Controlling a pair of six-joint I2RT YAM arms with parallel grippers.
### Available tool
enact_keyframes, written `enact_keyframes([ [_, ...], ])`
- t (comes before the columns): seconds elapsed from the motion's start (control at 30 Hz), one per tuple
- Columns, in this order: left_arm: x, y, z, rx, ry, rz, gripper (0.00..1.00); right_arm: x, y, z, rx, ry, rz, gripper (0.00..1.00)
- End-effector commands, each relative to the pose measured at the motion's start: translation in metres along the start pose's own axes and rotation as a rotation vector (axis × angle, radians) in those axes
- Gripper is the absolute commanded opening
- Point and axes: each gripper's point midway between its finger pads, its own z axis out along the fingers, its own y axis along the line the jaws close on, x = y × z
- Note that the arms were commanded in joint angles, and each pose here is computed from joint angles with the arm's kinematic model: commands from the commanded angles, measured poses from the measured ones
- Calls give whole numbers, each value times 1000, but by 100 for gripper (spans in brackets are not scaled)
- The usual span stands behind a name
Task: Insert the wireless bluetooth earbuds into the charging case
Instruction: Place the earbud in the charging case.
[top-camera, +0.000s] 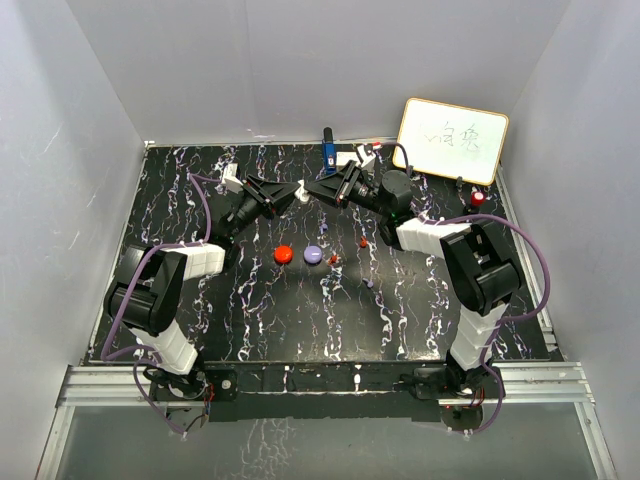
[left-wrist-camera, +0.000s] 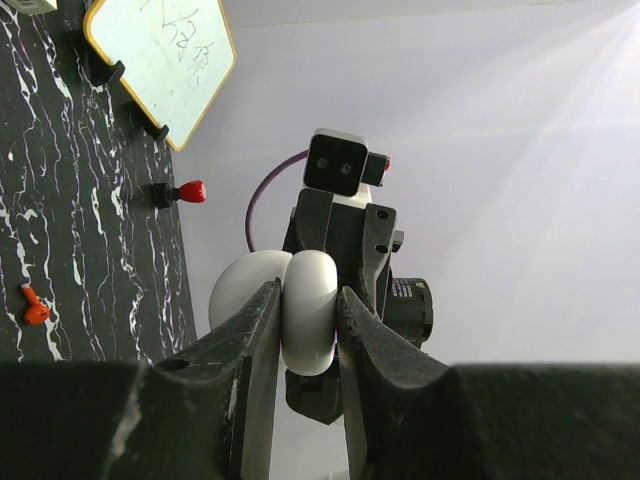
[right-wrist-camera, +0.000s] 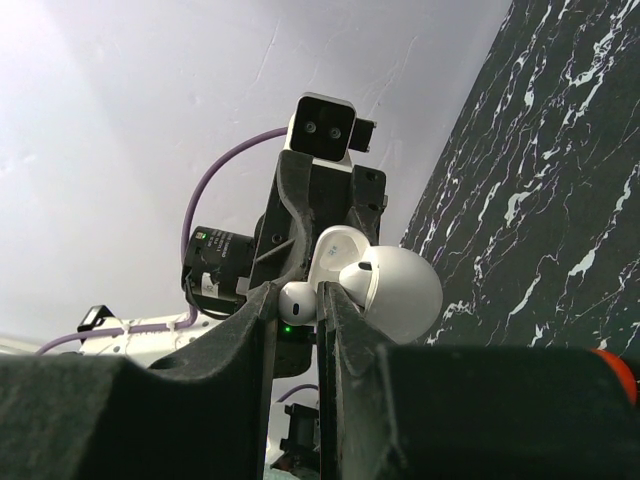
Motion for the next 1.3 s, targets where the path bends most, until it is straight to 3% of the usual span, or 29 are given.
enact_keyframes([
  [0.0,4,-29,1,97,23,35,0,-7,20,-3,-45,-37,-85,0],
  [1.27,3,-33,1,106,16,31,0,-8,19,-7,-33,-51,-133,0],
])
